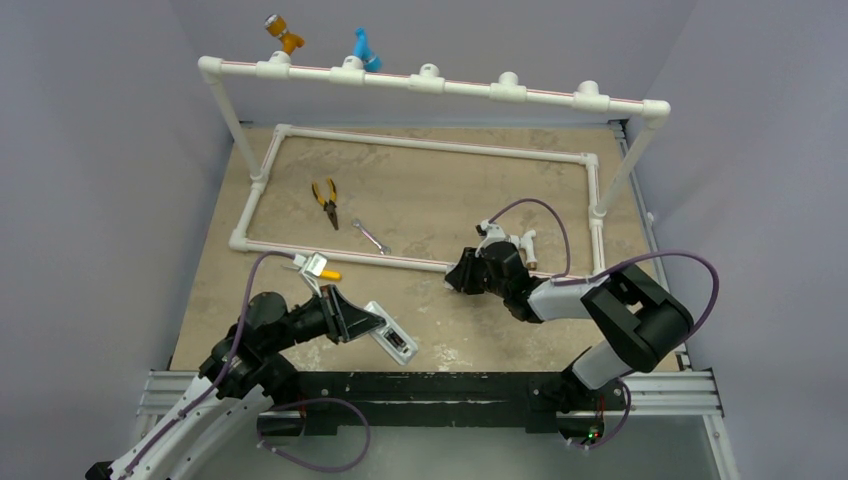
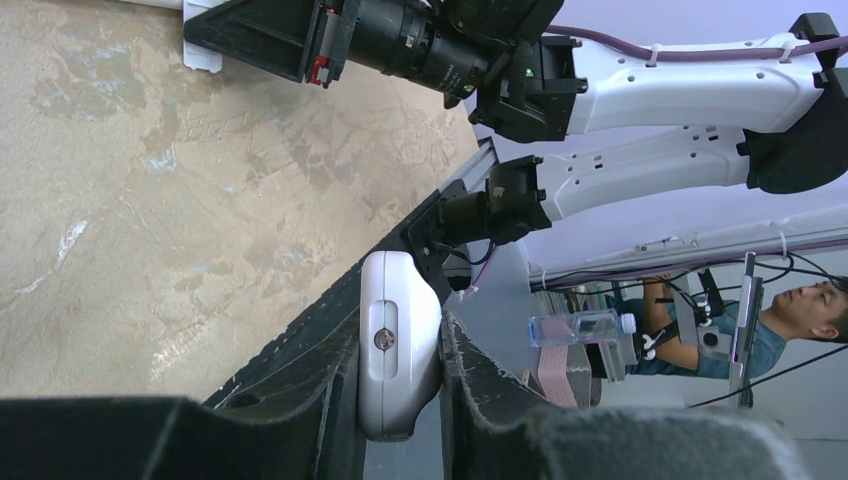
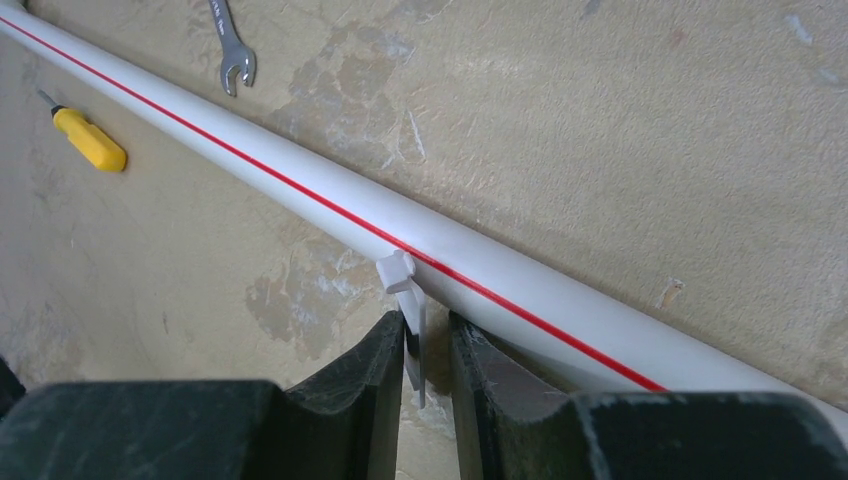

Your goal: Load the batteries into the remote control

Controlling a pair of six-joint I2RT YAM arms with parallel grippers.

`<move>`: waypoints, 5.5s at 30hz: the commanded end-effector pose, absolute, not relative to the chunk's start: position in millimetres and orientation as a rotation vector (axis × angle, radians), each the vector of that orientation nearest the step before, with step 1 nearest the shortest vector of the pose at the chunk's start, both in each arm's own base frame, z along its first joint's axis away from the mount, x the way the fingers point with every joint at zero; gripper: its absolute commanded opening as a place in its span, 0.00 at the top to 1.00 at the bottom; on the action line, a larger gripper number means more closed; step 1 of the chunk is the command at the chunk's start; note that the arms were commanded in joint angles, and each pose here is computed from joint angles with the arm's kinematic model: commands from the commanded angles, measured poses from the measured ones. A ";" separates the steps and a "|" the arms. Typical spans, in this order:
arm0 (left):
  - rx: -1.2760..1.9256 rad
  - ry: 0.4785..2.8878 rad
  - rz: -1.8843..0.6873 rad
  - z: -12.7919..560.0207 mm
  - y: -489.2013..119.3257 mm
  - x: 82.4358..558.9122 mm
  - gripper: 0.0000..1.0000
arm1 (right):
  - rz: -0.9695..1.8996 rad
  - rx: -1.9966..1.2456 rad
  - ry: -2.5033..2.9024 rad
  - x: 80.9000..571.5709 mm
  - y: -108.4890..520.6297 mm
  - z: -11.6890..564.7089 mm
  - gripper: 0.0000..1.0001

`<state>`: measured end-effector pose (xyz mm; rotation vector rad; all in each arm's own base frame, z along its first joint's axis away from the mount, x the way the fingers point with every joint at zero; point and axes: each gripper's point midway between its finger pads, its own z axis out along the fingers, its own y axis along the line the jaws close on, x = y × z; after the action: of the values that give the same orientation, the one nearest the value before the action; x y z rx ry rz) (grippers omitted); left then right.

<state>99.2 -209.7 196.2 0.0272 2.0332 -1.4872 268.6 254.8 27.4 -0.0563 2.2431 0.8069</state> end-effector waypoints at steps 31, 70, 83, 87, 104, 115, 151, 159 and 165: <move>0.064 1.951 -1.498 221.9 -208.7 99.4 1.00 | 0.527 -0.424 2.303 243.8 243.1 76.0 1.00; 0.059 1.962 -1.448 225.1 -202.7 100.2 1.00 | -0.379 -0.808 2.439 148.5 229.3 28.8 0.65; 0.061 1.954 -1.451 226.4 -201.2 98.4 1.00 | 0.035 -0.776 2.442 134.7 267.9 52.9 0.52; 0.060 1.952 -1.451 226.4 -201.0 98.4 1.00 | 0.096 -0.722 2.440 140.2 264.5 61.8 0.51; 0.074 1.957 -1.465 225.4 -205.5 99.7 1.00 | 0.496 -0.014 2.492 153.9 218.9 82.5 0.78; 0.077 1.952 -1.481 228.2 -208.4 100.7 1.00 | 0.501 -0.149 2.560 144.6 236.9 49.5 1.00; 0.073 1.966 -1.470 224.4 -209.5 102.8 1.00 | 0.054 -0.087 2.612 151.4 189.8 23.5 1.00; 0.074 1.967 -1.466 223.2 -209.0 102.9 1.00 | 0.020 -0.066 2.581 172.9 189.4 25.5 1.00; 0.076 1.968 -1.463 223.2 -208.2 102.2 1.00 | -0.027 -0.076 2.562 188.5 192.5 25.7 1.00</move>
<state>102.3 -206.5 199.2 0.0240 2.0613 -1.4319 170.1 189.5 20.9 -0.0780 2.6146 0.0137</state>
